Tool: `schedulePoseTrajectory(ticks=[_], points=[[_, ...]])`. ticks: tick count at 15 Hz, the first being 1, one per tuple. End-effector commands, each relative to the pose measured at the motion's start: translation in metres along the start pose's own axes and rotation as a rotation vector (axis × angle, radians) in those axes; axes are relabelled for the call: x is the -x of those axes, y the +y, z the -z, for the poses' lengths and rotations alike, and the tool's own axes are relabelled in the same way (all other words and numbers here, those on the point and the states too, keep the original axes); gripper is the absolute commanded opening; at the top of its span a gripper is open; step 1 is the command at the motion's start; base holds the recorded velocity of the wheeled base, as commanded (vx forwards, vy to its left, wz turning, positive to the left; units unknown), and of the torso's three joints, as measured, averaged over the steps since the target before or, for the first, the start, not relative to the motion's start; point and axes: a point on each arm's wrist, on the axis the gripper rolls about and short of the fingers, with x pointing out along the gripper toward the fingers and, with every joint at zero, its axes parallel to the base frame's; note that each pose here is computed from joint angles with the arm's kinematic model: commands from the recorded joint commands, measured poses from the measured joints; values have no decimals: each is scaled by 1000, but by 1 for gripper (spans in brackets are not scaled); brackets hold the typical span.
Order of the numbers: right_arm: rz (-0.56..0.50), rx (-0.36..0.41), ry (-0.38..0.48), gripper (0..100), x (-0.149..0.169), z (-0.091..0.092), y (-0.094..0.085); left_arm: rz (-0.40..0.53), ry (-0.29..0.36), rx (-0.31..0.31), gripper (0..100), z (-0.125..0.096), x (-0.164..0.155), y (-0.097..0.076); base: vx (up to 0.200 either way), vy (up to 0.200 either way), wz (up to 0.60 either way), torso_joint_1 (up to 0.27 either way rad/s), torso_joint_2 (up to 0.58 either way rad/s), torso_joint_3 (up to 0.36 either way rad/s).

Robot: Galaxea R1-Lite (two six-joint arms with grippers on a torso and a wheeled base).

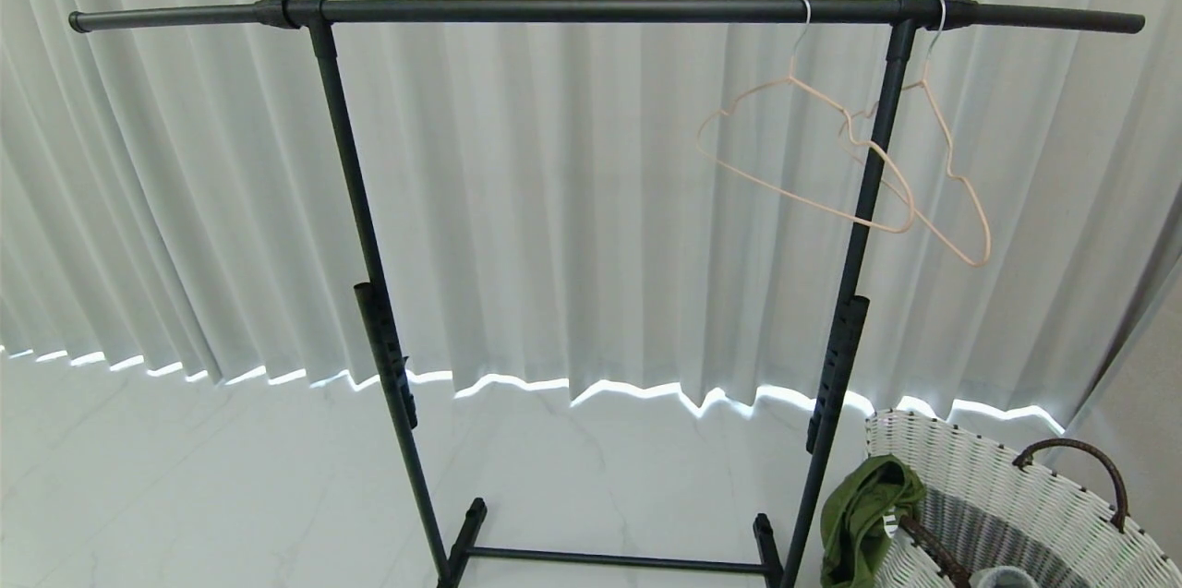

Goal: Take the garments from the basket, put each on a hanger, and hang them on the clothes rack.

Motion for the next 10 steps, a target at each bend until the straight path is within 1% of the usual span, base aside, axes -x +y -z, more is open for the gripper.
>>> schedulePoseTrajectory(ticks=[1, 2, 3, 4, 5, 6, 7, 8, 9, 10], points=[[-1, 3, 3, 100, 0, 0, 0, 0, 0, 0, 100, 0, 0, 0, 0, 0, 0, 0, 0, 0], [1, 7, -10, 100, 0, -1, 0, 0, 0, 0, 100, 0, 0, 0, 0, 0, 0, 0, 0, 0], [-18, 48, -16, 100, 0, -1, 0, -1, 0, 0, 100, 0, 0, 0, 0, 0, 0, 0, 0, 0], [-77, 63, -53, 100, 2, -13, 1, 0, 0, 0, 100, 0, 0, 0, 0, 0, 0, 0, 0, 0], [-121, 48, -79, 100, 4, -32, 0, 0, 0, 0, 100, 0, 0, 0, 0, 0, 0, 0, 0, 0], [-185, 2, -5, 100, -11, -83, -1, 0, 0, 0, 100, 0, 0, 0, 0, 0, 0, 0, 0, 0], [-194, 34, 95, 100, -33, -102, 1, 0, 0, 0, 100, 0, 0, 0, 0, 0, 0, 0, 0, 0], [-169, 80, 258, 100, -61, -103, 2, 0, 0, 0, 100, 0, 0, 0, 0, 0, 0, 0, 0, 0], [-134, 139, 409, 100, -91, -99, 2, 0, 0, 0, 100, 0, 0, 0, 0, 0, 0, 0, 0, 0], [-128, 216, 554, 100, -118, -87, 1, 0, 0, 0, 100, 0, 0, 0, 0, 0, 0, 0, 0, 0]])
